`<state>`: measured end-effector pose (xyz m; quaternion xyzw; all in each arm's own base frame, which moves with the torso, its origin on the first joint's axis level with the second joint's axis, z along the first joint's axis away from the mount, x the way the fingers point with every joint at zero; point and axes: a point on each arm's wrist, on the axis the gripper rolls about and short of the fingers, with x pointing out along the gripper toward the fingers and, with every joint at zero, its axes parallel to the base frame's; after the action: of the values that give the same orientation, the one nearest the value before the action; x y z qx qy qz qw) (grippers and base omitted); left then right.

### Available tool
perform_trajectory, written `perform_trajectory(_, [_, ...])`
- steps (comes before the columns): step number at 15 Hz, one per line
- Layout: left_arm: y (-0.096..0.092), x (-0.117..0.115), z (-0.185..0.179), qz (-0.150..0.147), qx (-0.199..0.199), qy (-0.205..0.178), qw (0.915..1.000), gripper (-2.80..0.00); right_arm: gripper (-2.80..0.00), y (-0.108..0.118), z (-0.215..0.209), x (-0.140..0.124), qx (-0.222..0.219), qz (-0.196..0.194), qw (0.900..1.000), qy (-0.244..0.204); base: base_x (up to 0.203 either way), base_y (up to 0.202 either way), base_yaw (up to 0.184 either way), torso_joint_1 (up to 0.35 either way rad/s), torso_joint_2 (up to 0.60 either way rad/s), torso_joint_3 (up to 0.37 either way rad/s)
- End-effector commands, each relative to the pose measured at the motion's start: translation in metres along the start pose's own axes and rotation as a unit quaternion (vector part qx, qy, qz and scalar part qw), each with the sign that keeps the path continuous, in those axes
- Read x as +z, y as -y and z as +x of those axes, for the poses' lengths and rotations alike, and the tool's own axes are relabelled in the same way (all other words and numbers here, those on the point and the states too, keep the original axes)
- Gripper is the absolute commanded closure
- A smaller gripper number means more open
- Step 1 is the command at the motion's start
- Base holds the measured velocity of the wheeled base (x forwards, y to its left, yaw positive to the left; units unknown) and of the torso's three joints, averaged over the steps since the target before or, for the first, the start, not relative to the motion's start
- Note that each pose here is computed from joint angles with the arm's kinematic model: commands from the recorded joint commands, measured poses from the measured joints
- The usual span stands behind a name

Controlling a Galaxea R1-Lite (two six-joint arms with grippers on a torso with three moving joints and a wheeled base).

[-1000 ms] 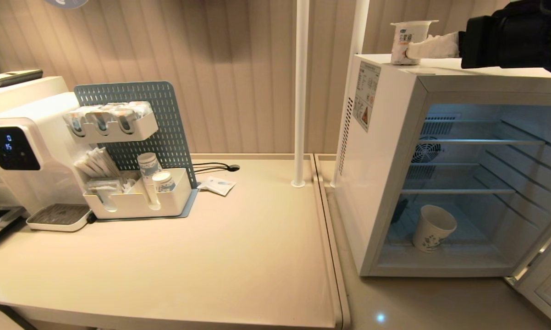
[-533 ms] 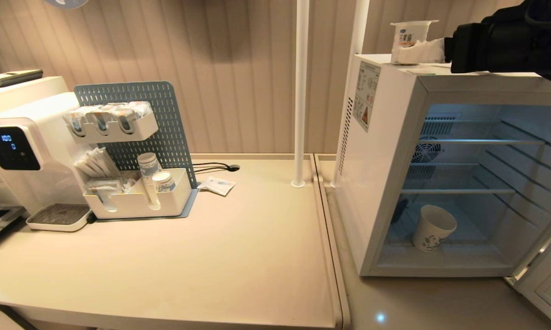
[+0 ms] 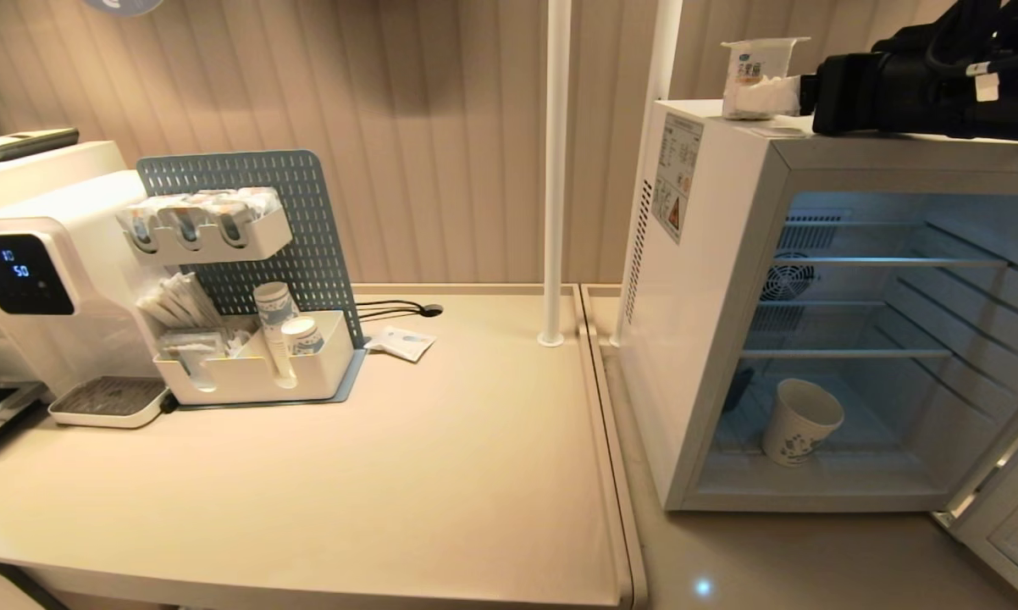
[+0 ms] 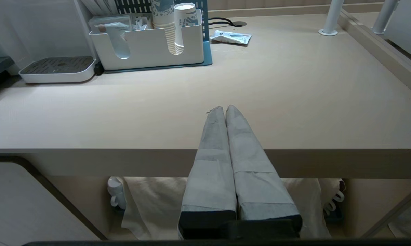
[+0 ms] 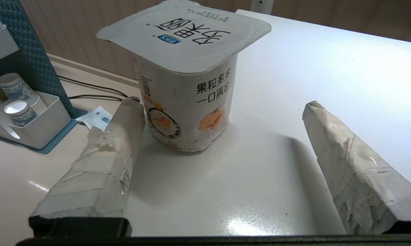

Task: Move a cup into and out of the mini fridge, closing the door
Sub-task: Put the yoghurt in the freezer

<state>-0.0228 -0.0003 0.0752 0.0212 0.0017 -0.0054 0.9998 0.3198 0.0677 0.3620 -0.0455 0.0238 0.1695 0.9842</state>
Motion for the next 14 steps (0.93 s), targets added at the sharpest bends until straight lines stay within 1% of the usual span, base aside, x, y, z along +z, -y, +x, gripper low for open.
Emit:
perform_trajectory(1, [0.000,0.000,0.000,0.000,0.000,0.000,1.0000,0.00,-2.80,0.008,0.009,-0.006,-0.010,-0.003,1.000,-0.008,0.000,0.000,0.000,0.000,0.00,0.000])
perform_trajectory(4, [0.000,0.000,0.000,0.000,0.000,0.000,1.0000,0.00,-2.80,0.018,0.017,-0.007,-0.024,-0.006,1.000,0.013,0.000,0.000,0.000,0.000,0.00,0.000])
perform_trajectory(8, [0.000,0.000,0.000,0.000,0.000,0.000,1.0000,0.00,-2.80,0.021,0.023,-0.011,-0.025,-0.005,1.000,0.010,0.000,0.000,0.000,0.000,0.00,0.000])
perform_trajectory(14, [0.000,0.000,0.000,0.000,0.000,0.000,1.0000,0.00,-2.80,0.022,0.031,-0.006,-0.023,-0.002,1.000,0.021,0.000,0.000,0.000,0.000,0.00,0.000])
